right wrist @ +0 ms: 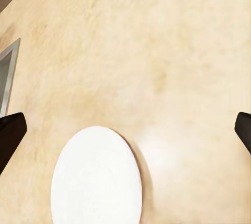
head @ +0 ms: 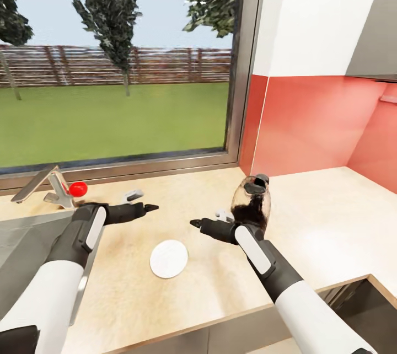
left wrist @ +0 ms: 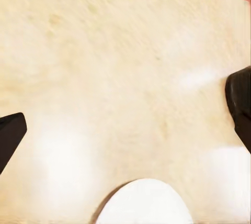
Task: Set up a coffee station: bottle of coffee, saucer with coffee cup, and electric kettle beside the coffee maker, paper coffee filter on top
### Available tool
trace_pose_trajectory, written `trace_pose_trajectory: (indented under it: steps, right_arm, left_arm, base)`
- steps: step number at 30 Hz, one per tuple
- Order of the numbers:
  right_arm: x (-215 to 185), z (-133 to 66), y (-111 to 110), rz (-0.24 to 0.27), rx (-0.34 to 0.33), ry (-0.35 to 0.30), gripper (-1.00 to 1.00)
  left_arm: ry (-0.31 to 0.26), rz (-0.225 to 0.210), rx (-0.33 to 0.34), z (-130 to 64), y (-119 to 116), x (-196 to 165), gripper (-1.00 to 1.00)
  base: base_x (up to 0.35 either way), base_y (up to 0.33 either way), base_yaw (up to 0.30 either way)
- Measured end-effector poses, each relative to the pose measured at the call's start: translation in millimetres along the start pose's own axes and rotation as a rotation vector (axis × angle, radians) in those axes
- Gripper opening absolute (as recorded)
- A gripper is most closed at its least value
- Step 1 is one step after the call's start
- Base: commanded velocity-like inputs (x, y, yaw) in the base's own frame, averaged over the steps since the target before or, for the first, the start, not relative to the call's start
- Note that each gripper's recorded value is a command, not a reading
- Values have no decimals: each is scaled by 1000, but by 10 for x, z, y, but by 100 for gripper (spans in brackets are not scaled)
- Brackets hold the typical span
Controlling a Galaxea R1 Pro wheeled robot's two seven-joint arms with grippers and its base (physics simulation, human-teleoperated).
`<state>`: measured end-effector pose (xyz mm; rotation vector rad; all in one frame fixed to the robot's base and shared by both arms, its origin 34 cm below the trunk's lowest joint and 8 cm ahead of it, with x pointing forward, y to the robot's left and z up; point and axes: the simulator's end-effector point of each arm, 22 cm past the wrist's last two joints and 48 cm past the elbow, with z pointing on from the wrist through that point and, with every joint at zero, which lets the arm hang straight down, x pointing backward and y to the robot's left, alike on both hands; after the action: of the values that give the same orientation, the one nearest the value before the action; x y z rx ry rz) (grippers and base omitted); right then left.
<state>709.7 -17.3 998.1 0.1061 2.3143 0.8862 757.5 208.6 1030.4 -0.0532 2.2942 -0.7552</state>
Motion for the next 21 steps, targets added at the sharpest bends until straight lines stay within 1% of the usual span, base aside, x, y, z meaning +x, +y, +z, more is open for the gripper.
trace_pose_trajectory:
  steps: [3, 8, 12, 15, 18, 21]
  right_arm:
    - [18, 3, 0, 0, 0, 3, 100]
    - [202, 33, -6, 16, -3, 27, 100]
    - [423, 100, 161, 40, -32, 55, 100]
    - [561, 134, 258, 55, -48, 72, 100]
    - [658, 154, 313, 67, -57, 84, 100]
    - [717, 163, 335, 74, -60, 91, 100]
  left_arm:
    - [19, -15, 2, 26, 37, 103, 100]
    - [45, -36, -5, 45, 127, 295, 100]
    - [59, -73, 36, 49, 112, 453, 100]
    - [64, -105, 90, 26, 71, 558, 100]
    - [64, -113, 109, 4, 67, 580, 100]
    - [65, -116, 109, -25, 109, 585, 100]
  base:
    - [0, 0, -1]
    - [0, 0, 0]
    - [0, 0, 0]
    - [0, 0, 0]
    - [0, 0, 0]
    - [0, 0, 0]
